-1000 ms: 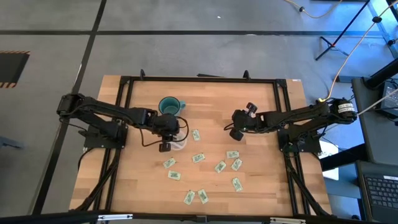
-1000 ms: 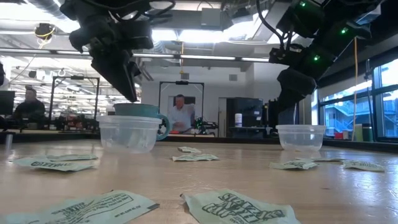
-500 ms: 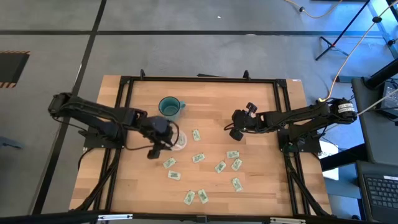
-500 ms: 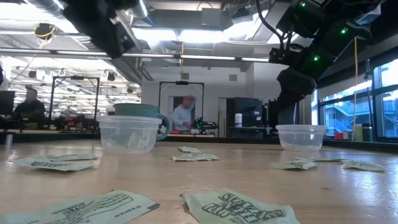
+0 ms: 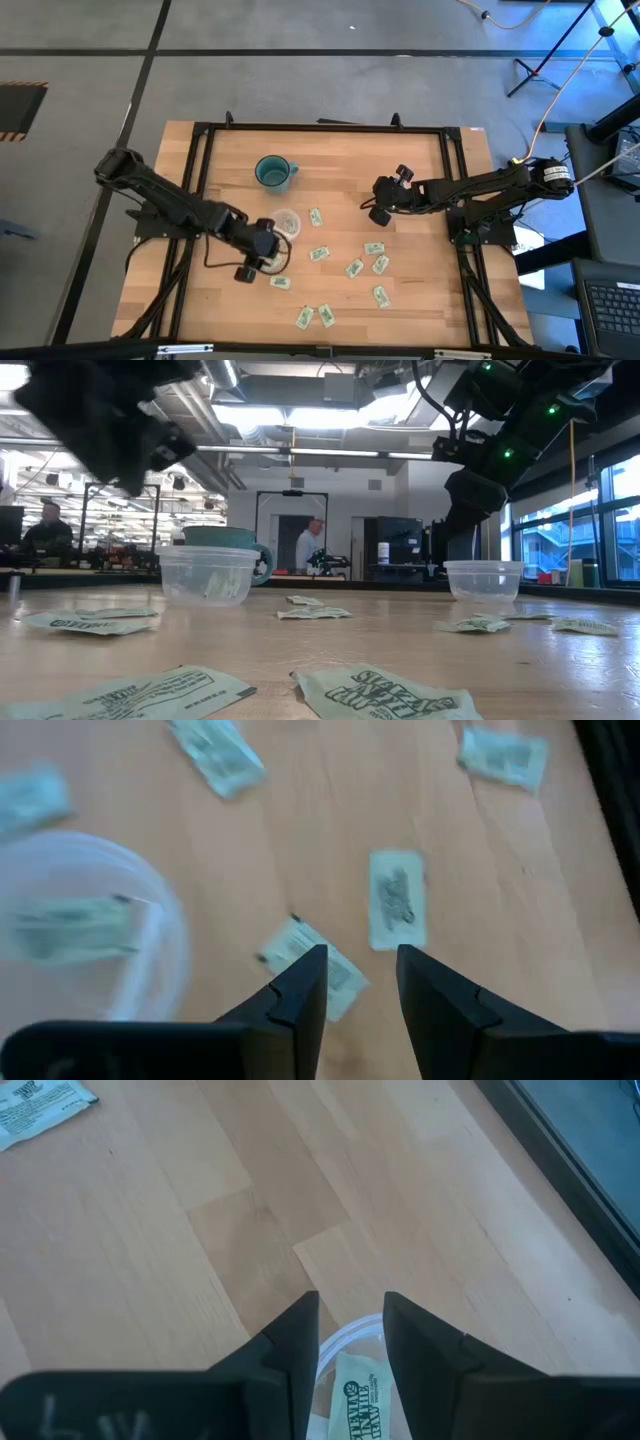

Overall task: Pick and place Stevia / Truvia into bins
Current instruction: Put the white stevia packet into the left transparent container

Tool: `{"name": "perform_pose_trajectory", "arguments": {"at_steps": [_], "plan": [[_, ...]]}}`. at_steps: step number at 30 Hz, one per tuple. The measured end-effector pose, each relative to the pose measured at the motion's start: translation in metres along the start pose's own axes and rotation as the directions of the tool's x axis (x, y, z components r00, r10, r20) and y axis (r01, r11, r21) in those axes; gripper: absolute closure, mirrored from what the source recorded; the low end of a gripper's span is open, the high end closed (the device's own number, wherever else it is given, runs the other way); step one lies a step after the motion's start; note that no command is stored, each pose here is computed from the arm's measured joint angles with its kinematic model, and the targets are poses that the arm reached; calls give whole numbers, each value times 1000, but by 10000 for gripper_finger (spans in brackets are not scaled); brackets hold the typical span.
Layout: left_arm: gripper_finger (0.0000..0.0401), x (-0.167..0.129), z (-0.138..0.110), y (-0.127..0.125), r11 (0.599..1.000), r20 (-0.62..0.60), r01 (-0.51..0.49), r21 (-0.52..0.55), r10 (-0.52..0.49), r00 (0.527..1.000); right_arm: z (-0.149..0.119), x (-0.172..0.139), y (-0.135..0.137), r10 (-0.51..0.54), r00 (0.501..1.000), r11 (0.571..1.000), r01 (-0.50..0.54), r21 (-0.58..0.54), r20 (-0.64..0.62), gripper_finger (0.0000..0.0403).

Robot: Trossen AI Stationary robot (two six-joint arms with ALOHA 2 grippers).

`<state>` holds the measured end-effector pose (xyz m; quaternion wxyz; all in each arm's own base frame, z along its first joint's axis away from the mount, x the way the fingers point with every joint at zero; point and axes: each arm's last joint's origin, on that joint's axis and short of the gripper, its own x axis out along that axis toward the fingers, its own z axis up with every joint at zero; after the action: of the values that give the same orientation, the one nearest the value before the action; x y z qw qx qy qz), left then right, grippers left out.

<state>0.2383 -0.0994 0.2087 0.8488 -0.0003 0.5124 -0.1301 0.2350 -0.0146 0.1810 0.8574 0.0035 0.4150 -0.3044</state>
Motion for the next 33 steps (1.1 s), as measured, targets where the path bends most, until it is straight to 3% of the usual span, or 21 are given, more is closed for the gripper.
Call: {"name": "perform_pose_trajectory", "arguments": {"at_steps": [6,10,33], "plan": [[308,24,-4,-12,998,-59,-58,30,60,996,0,0,0,0,1000,1000,0,-2,0,285],[316,36,-6,-10,988,-81,-145,-44,141,987,0,0,0,0,1000,1000,0,-2,-1,285],[330,82,-23,-13,977,-275,-191,-99,158,948,1,0,0,4,1000,1000,-4,8,13,285]]}}
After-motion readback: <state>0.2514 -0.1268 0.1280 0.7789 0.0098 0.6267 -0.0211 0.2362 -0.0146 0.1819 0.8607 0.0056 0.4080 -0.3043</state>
